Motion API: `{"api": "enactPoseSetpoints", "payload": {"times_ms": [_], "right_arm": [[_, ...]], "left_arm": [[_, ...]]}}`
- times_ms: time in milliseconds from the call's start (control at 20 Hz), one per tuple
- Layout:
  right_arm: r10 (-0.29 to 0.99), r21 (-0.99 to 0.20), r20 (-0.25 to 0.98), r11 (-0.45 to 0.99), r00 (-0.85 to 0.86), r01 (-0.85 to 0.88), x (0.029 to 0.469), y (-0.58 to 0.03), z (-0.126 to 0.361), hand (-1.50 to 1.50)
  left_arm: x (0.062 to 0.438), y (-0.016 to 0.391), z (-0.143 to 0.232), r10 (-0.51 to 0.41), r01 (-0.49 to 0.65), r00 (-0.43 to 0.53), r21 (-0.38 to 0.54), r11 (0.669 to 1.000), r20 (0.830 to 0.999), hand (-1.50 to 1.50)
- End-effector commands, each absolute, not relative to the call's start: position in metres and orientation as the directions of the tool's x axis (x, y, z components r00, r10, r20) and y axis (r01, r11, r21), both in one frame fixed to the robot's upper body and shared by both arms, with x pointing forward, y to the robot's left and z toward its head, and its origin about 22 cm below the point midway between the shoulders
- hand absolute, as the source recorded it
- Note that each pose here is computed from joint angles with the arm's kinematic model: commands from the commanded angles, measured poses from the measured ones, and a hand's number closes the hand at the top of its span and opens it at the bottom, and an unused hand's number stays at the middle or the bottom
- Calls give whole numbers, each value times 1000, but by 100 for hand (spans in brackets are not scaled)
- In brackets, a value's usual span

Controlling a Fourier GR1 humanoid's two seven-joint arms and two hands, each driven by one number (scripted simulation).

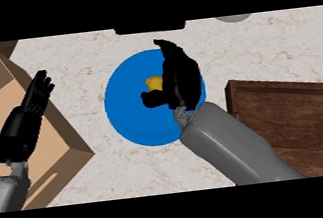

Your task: Pick the lemon from the tray and place it in the plate

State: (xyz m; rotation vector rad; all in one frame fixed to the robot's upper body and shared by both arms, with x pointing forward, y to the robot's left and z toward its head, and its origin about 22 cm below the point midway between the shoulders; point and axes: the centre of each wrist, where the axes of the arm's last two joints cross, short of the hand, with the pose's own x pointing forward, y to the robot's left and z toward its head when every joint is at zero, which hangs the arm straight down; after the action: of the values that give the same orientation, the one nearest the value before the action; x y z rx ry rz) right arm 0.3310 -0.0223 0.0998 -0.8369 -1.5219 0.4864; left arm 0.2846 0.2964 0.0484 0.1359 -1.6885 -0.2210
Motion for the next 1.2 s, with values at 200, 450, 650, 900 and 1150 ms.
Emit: {"api": "enactPoseSetpoints", "payload": {"times_ms": [200,450,650,900,1150], "right_arm": [[500,-458,866,805,-17,377,340,-30,100,-150],[309,-256,949,870,-62,420,335,-52,102,-150],[252,-190,964,878,-87,439,318,-83,82,-150],[275,-207,952,903,-135,376,305,-136,72,-150],[290,-232,941,927,-172,295,281,-182,55,-150]], "left_arm": [[270,300,6,-200,32,17,200,979,980,0],[262,295,-4,-200,7,28,200,980,979,0],[254,306,-1,-190,-7,33,190,982,981,0],[252,299,-3,-185,5,42,185,983,982,0],[249,312,1,-175,-7,55,175,984,983,0]]}}
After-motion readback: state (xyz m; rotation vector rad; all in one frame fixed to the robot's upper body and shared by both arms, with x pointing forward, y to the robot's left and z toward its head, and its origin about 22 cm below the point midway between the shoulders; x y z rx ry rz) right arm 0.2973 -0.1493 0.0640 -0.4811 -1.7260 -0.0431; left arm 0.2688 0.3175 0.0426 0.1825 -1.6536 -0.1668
